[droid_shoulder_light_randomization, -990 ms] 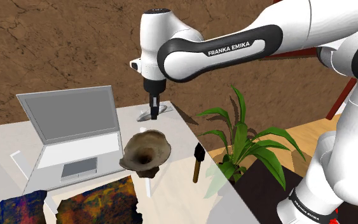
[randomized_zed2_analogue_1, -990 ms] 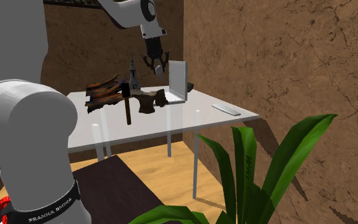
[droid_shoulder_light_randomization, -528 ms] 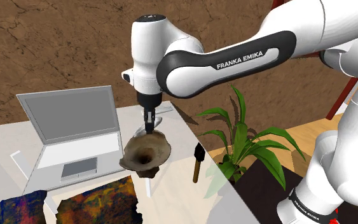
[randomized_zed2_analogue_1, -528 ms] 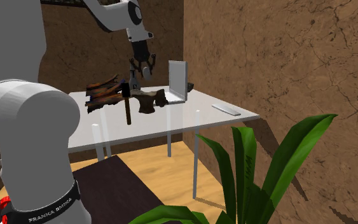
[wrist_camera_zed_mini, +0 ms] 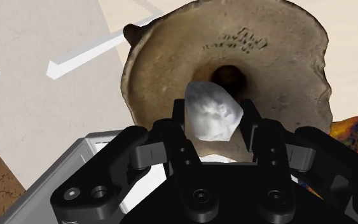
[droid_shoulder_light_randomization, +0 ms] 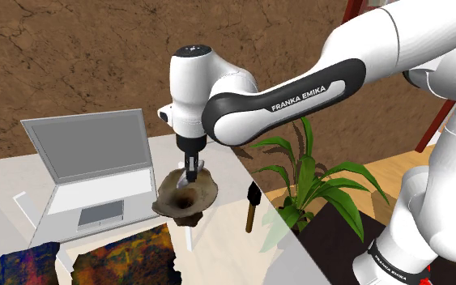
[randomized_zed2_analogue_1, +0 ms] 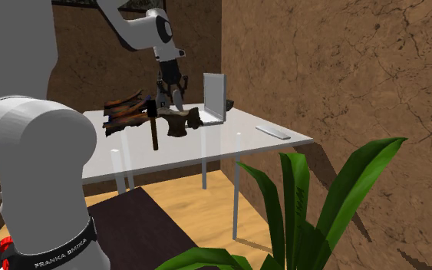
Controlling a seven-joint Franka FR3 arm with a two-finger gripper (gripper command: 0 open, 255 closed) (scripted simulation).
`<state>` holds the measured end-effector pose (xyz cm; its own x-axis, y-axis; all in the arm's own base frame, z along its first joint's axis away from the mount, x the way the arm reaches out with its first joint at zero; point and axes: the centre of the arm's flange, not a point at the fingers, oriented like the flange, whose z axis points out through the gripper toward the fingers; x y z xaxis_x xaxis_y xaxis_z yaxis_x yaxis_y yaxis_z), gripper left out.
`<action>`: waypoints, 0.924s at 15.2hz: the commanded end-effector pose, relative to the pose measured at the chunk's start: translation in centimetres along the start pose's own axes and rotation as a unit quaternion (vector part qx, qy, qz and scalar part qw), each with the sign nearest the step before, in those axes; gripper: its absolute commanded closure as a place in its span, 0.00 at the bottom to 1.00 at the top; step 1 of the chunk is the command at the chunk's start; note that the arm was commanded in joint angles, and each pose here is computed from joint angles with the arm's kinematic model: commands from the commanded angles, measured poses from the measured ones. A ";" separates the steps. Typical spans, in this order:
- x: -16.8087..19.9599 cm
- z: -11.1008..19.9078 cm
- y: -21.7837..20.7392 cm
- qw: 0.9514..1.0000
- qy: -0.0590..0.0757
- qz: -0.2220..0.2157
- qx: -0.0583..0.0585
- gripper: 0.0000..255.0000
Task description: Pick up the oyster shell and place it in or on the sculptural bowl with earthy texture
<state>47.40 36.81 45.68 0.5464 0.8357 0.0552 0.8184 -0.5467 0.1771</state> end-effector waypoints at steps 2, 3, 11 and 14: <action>0.0 1.2 -0.3 1.000 0.000 0.000 0.000 1.00; 0.0 1.2 -0.3 1.000 0.000 0.000 0.000 1.00; 0.0 1.2 -0.3 1.000 0.000 0.000 0.000 0.00; 0.0 1.2 -0.3 1.000 0.000 0.000 0.000 0.00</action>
<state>47.42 36.92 44.43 0.5464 0.8357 0.0558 0.8183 -0.5468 0.1773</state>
